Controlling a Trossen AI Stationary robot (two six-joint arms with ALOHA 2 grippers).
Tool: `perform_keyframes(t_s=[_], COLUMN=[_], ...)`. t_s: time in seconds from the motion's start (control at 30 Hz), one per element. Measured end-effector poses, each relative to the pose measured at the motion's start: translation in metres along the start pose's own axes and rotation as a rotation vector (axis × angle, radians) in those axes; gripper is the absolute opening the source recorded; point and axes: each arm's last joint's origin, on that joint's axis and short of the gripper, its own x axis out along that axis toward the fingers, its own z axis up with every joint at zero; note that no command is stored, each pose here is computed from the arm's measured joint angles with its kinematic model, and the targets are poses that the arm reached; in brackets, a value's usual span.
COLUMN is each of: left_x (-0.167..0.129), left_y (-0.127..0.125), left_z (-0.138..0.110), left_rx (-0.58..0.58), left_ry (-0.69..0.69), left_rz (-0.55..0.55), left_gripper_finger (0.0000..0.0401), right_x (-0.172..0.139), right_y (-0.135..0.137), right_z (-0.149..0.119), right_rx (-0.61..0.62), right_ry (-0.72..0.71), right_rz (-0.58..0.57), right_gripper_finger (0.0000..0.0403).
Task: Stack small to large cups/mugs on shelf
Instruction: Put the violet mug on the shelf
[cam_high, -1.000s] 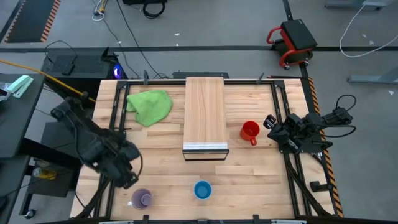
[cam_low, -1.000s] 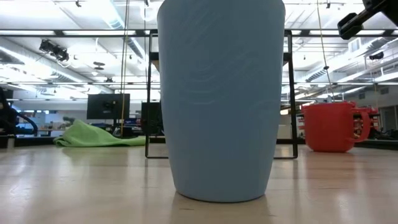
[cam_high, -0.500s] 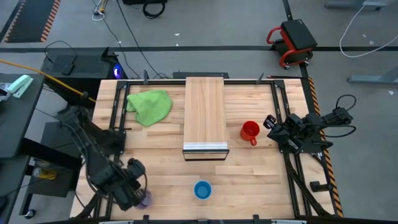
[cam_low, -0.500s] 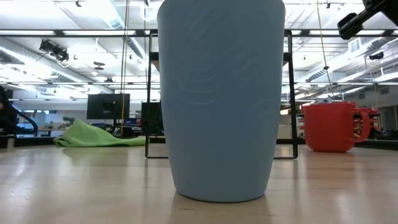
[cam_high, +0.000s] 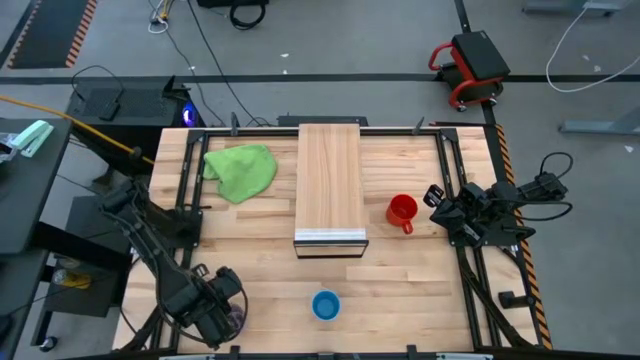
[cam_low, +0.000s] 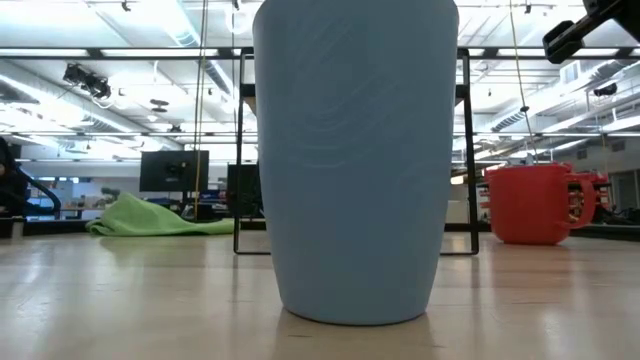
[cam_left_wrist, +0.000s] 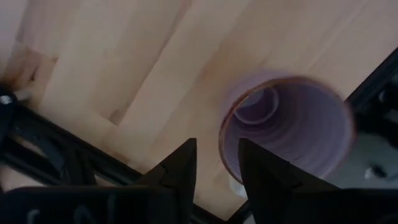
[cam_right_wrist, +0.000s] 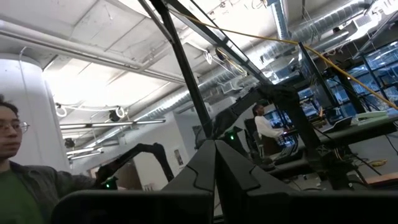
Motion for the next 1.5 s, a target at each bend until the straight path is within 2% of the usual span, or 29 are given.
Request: perform_keyframes(t_s=[0.17,0.33,0.57,0.87,1.2,1.5], left_x=[0.013,0.022,0.030,0.031,0.031,0.032], left_y=[0.002,-0.010,-0.002,-0.002,-0.001,0.007], left_z=[-0.002,-0.001,-0.001,0.010,0.029,0.041], left_rx=[0.052,0.083,0.026,-0.013,0.039,-0.004], left_ry=[0.028,0.013,0.017,0.010,0.000,-0.003], left_rz=[-0.002,-0.143,-0.092,-0.103,-0.115,-0.059], left_gripper_finger=[0.0117,0.0119,0.0117,0.0113,0.0114,0.0097], right_x=[0.000,0.000,0.000,0.000,0.000,0.000], right_y=[0.000,0.000,0.000,0.000,0.000,0.000], right_z=[0.000,0.000,0.000,0.000,0.000,0.000], right_rx=[0.000,0.000,0.000,0.000,0.000,0.000], right_ry=[0.000,0.000,0.000,0.000,0.001,0.001], right_rz=[0.000,0.000,0.000,0.000,0.000,0.000], right_gripper_finger=[0.0015,0.0015,0.0015,0.0015,0.0015,0.0015])
